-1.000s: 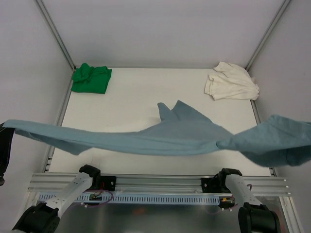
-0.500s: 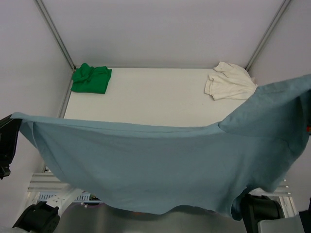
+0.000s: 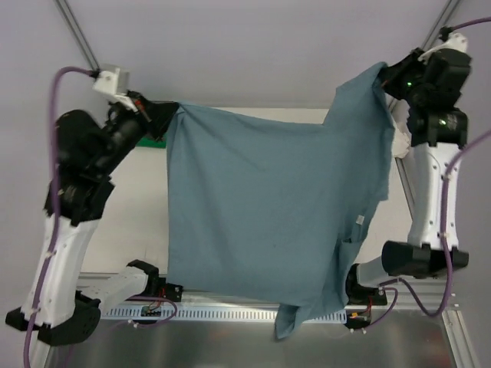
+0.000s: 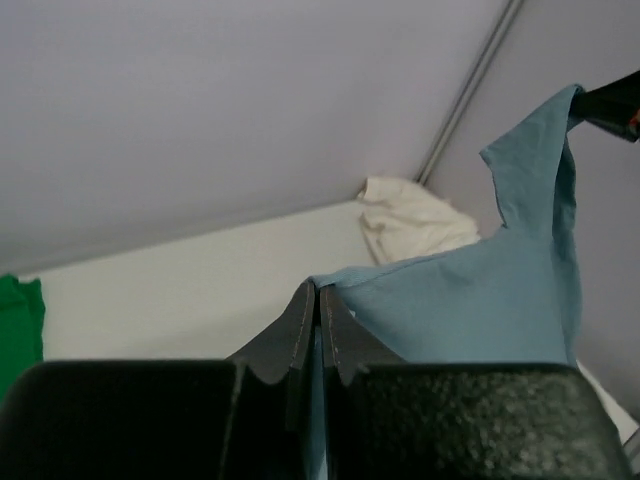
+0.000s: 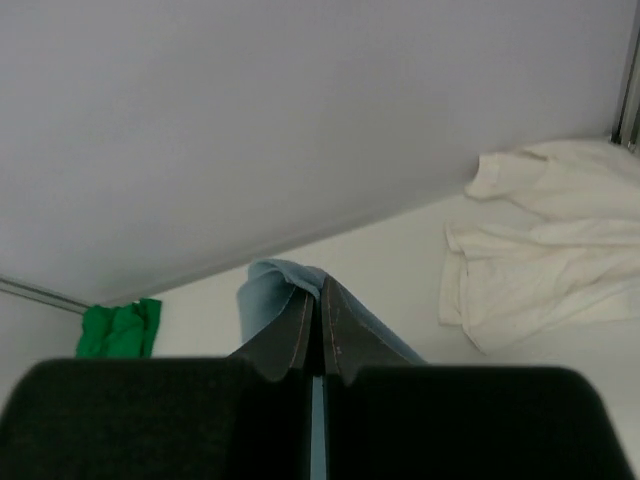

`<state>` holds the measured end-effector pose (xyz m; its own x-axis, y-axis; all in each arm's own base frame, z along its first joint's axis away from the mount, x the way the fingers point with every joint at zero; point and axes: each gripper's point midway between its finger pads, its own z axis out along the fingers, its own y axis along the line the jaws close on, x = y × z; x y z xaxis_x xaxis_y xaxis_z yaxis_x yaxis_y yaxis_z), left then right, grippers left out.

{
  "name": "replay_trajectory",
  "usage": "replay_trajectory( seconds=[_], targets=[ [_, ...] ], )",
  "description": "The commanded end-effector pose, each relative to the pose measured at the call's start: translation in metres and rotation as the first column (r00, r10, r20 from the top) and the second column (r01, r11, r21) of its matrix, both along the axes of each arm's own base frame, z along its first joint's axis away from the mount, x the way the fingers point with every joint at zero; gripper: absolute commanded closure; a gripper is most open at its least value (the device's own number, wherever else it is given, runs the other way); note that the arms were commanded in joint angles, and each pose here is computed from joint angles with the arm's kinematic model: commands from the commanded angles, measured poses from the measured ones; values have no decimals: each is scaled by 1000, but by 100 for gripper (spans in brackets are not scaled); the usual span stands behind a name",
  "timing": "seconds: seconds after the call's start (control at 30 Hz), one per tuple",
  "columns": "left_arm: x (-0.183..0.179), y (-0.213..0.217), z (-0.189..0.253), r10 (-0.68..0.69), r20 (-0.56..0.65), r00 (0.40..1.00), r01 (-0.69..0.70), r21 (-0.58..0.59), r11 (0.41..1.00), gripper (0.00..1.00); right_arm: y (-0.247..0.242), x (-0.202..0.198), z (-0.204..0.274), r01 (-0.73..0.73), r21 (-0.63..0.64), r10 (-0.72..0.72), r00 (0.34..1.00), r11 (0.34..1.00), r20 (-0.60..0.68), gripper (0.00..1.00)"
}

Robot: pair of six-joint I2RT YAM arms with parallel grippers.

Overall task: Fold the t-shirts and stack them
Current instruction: Flatten out the tshirt

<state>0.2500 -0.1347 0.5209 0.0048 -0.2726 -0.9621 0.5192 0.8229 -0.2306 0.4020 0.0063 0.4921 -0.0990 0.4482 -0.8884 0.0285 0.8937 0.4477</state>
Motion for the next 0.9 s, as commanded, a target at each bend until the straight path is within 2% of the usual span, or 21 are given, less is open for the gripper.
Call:
replay_trajectory(
  seconds=[0.0, 0.3, 0.47, 0.6, 0.73, 0.8, 0.83, 0.87],
  targets=[
    [42, 3, -12, 85, 44, 995, -86, 26, 996, 100, -2, 44, -11, -6, -15, 7, 999, 1000, 42, 100],
    [132, 4, -87, 175, -46, 983, -169, 118, 979, 100, 3, 162, -141, -61, 24, 64, 986, 998, -151, 100],
    [170, 14, -114, 226, -75, 971, -212, 162, 964, 100, 13, 199, -174, -99, 24, 102, 979, 995, -179, 100],
    [186, 16, -131, 235, -103, 966, -216, 170, 961, 100, 21, 218, -193, -121, 16, 122, 974, 993, -192, 100],
    [200, 16, -155, 243, -137, 960, -214, 196, 957, 100, 27, 239, -231, -135, 30, 138, 962, 990, -237, 100],
    [209, 18, -168, 260, -151, 954, -226, 213, 951, 100, 30, 248, -233, -141, 29, 144, 963, 990, -227, 100],
    [214, 19, -172, 267, -147, 952, -233, 213, 949, 100, 30, 254, -252, -143, 33, 147, 956, 989, -254, 99],
    [216, 20, -174, 270, -149, 951, -236, 214, 948, 100, 30, 259, -245, -144, 30, 147, 961, 989, -234, 100]
  ],
)
